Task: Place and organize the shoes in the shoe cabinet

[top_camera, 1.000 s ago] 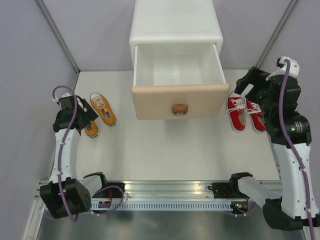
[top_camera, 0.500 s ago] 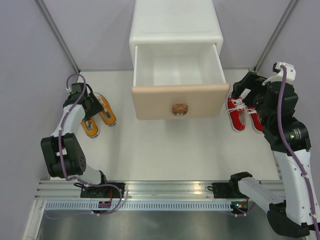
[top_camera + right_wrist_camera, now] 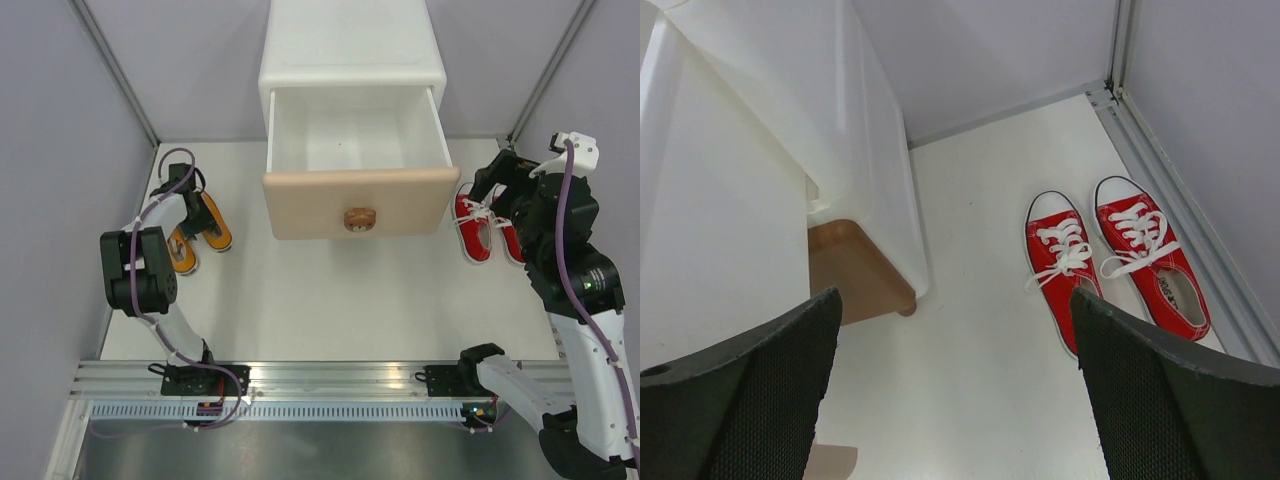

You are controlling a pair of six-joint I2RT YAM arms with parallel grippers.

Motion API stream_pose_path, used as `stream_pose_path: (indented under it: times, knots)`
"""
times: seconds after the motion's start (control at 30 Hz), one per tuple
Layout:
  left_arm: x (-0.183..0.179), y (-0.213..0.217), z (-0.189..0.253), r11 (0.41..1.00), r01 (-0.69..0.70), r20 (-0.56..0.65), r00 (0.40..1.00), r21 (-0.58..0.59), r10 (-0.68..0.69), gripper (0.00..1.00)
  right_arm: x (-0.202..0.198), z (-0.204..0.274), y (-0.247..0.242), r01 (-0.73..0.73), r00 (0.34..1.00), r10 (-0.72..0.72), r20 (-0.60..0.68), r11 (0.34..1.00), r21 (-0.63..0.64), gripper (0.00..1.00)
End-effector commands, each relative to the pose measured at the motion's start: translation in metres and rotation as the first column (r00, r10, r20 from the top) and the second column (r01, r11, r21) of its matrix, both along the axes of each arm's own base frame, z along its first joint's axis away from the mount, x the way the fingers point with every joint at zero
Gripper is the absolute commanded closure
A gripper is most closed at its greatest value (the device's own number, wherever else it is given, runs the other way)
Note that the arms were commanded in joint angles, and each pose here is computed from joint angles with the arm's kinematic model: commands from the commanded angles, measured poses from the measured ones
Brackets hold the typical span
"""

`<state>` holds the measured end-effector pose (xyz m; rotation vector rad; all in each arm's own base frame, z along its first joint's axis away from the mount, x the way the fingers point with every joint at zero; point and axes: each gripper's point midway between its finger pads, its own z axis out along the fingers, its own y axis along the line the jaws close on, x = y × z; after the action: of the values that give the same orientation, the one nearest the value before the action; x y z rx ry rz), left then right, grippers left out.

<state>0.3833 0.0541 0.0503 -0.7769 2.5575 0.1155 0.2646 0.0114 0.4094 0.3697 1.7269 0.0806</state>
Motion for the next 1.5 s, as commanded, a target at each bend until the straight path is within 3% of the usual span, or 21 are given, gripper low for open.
stream_pose_path:
  times: [0.0,0.17,0.4,0.67,0.9,1.1,1.47]
  knots:
    - [0.022,0.013,0.007,0.998,-0.039,0.057,0.998,0.044,0.036,0.46,0.002,0.003,-0.004,0.022,0.999,-0.022,0.024,1.000,-0.019,0.02]
    - [0.029,0.015,-0.002,0.998,-0.037,0.049,0.998,0.047,0.034,0.55,0.004,0.000,-0.004,0.023,1.000,-0.022,0.016,0.999,-0.026,0.02]
    - [0.032,0.014,0.006,0.999,-0.027,0.072,0.997,0.036,0.024,0.97,0.004,0.001,-0.003,0.019,1.000,-0.019,0.018,0.999,-0.028,0.02]
    - [0.026,0.013,0.107,0.995,-0.037,0.263,0.965,0.093,0.012,0.98,0.001,0.001,0.003,-0.015,1.000,0.015,0.024,1.000,-0.009,0.02]
    - [0.007,0.005,0.203,0.993,-0.062,0.436,0.900,0.096,0.014,0.98,-0.006,0.003,0.005,-0.037,0.999,0.037,0.031,0.999,0.002,0.02]
    - [-0.010,-0.021,0.284,0.998,-0.002,0.566,0.824,0.069,-0.038,0.98,-0.013,0.003,0.009,-0.073,0.997,0.073,0.037,0.997,0.009,0.03]
    - [-0.055,-0.080,0.446,0.987,0.161,0.847,0.525,0.002,-0.087,0.98,-0.025,0.001,0.012,-0.107,0.993,0.106,0.045,0.994,0.013,0.04]
